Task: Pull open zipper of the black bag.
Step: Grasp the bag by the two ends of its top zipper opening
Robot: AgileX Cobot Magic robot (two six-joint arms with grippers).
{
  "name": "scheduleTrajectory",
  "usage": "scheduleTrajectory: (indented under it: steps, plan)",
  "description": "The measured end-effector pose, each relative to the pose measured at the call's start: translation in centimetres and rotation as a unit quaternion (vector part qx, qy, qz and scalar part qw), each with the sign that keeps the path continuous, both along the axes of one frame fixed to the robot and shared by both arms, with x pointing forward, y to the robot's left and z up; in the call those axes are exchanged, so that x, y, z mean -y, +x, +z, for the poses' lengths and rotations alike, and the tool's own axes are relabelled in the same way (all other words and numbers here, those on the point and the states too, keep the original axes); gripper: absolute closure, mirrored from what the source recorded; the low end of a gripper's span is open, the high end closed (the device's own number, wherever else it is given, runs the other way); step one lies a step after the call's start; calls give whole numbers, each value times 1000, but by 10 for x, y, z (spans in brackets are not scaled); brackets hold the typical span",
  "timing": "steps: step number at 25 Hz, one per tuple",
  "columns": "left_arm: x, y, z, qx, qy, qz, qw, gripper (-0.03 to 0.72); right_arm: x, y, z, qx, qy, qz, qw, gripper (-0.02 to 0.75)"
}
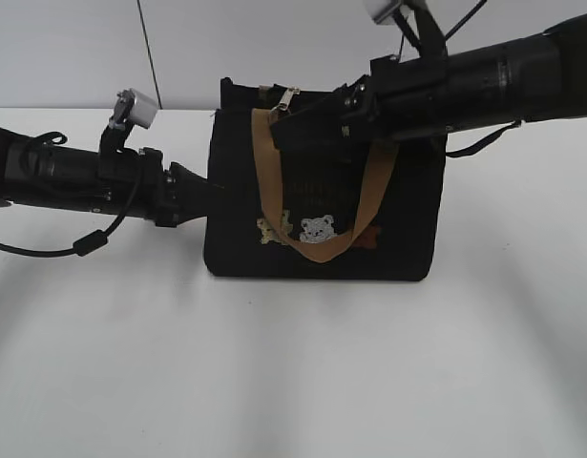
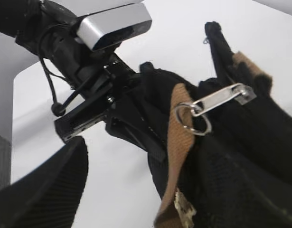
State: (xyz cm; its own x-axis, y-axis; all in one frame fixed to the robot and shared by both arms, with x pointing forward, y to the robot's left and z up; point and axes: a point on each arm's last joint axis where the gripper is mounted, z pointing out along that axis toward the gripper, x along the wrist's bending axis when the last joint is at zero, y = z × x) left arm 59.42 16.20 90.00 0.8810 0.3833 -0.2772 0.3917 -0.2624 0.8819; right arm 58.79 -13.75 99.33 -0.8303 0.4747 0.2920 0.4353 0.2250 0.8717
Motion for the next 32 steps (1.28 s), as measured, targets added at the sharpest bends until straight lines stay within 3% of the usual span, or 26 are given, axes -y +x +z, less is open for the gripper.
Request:
scheduleTrajectory:
  steps: [13, 32]
  plan:
    - [0, 0, -1, 0, 4, 2, 1000, 661, -8, 33, -26, -20, 17, -26, 999, 181]
    - [-1, -2, -3, 1, 15, -11, 1000, 661, -22, 34, -47, -36, 12, -14, 999, 186]
